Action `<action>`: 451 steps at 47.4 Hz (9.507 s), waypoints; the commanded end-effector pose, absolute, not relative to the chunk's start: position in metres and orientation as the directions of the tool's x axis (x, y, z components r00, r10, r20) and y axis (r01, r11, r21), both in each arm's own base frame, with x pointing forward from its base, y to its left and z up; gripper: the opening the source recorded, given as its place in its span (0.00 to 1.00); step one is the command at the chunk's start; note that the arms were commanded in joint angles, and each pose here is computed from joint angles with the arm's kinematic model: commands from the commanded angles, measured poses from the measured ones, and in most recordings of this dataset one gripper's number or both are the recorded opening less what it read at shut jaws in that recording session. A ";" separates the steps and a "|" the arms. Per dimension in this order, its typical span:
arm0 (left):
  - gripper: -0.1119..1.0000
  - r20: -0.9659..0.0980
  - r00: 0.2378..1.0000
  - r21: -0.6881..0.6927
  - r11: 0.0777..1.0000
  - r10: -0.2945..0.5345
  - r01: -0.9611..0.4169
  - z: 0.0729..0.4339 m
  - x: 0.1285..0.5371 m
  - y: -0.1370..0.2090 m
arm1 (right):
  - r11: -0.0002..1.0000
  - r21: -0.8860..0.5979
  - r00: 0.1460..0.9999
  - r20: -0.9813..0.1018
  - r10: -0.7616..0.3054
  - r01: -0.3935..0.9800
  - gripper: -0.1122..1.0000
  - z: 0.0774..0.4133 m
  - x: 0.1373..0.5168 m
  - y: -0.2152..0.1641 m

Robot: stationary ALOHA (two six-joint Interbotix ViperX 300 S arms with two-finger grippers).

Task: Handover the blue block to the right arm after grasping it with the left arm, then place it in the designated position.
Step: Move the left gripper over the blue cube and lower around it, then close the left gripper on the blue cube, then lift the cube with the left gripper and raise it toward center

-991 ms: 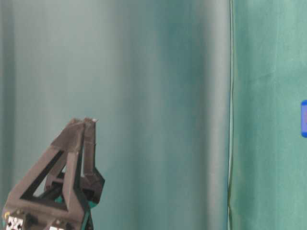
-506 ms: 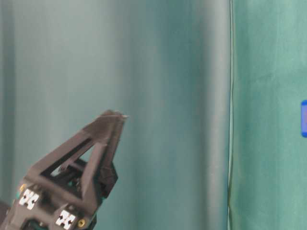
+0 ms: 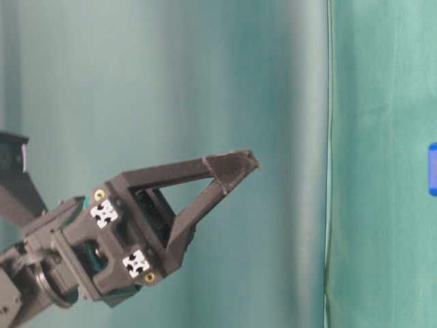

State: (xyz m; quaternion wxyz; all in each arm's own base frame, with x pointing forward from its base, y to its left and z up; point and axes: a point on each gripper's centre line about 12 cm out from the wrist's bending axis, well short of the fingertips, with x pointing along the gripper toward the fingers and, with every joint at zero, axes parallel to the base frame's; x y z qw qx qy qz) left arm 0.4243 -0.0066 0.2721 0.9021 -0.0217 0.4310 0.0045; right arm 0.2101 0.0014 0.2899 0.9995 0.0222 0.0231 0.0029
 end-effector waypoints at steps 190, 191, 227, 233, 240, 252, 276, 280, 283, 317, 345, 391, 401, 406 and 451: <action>0.52 -0.803 0.595 -0.053 0.998 -0.023 -0.032 0.146 0.441 -0.018 | 0.999 0.041 0.998 -0.055 0.009 -0.006 0.99 0.293 0.218 0.002; 0.52 -0.801 0.598 -0.053 0.998 -0.023 -0.032 0.148 0.441 -0.018 | 0.999 0.041 0.999 -0.054 0.009 -0.006 0.99 0.293 0.219 0.002; 0.52 -0.735 0.678 -0.053 0.999 -0.033 -0.009 0.253 0.427 -0.022 | 0.999 0.041 0.998 -0.055 0.009 -0.006 0.99 0.293 0.219 0.002; 0.52 -0.727 0.685 -0.050 0.999 -0.037 0.001 0.267 0.427 -0.025 | 0.999 0.041 0.999 -0.054 0.009 -0.006 0.99 0.293 0.219 0.002; 0.52 -0.717 0.696 -0.049 0.999 -0.041 0.008 0.287 0.425 -0.027 | 0.999 0.041 0.998 -0.055 0.009 -0.006 0.99 0.293 0.219 0.002; 0.52 -0.688 0.724 -0.050 0.999 -0.042 0.011 0.328 0.416 -0.027 | 0.999 0.043 0.998 -0.055 0.009 -0.006 0.99 0.293 0.219 0.002; 0.52 -0.640 0.767 -0.042 0.999 -0.044 0.022 0.371 0.406 -0.026 | 0.999 0.043 0.998 -0.055 0.010 -0.008 0.99 0.293 0.219 0.002; 0.52 -0.639 0.768 -0.042 0.999 -0.042 0.020 0.372 0.406 -0.026 | 0.999 0.043 0.998 -0.055 0.010 -0.008 0.99 0.293 0.219 0.002; 0.52 -0.641 0.766 -0.042 0.999 -0.043 0.022 0.370 0.406 -0.026 | 0.999 0.043 0.998 -0.057 0.010 -0.008 0.99 0.292 0.218 0.002; 0.52 -0.637 0.770 -0.041 0.999 -0.043 0.021 0.371 0.405 -0.026 | 0.999 0.043 0.998 -0.054 0.012 -0.009 0.99 0.293 0.219 0.002; 0.52 -0.361 0.931 -0.035 0.998 -0.059 0.050 0.368 0.358 -0.024 | 1.000 0.017 0.999 -0.035 0.016 -0.015 0.99 0.296 0.219 0.003; 0.52 -0.113 0.991 -0.025 0.998 -0.068 0.065 0.330 0.332 -0.023 | 0.999 -0.026 1.000 -0.011 0.023 -0.024 0.99 0.298 0.220 0.004; 0.52 -0.110 0.992 -0.029 0.997 -0.068 0.065 0.331 0.332 -0.022 | 0.999 -0.027 1.000 -0.013 0.023 -0.024 0.99 0.298 0.220 0.004; 0.52 -0.112 0.991 -0.029 0.997 -0.068 0.065 0.330 0.332 -0.023 | 0.999 -0.047 1.000 -0.014 0.026 -0.026 0.99 0.298 0.220 0.004; 0.52 -0.109 0.992 -0.032 0.997 -0.068 0.064 0.330 0.333 -0.023 | 0.629 -0.772 0.987 0.005 0.159 -0.097 0.98 0.314 0.231 0.022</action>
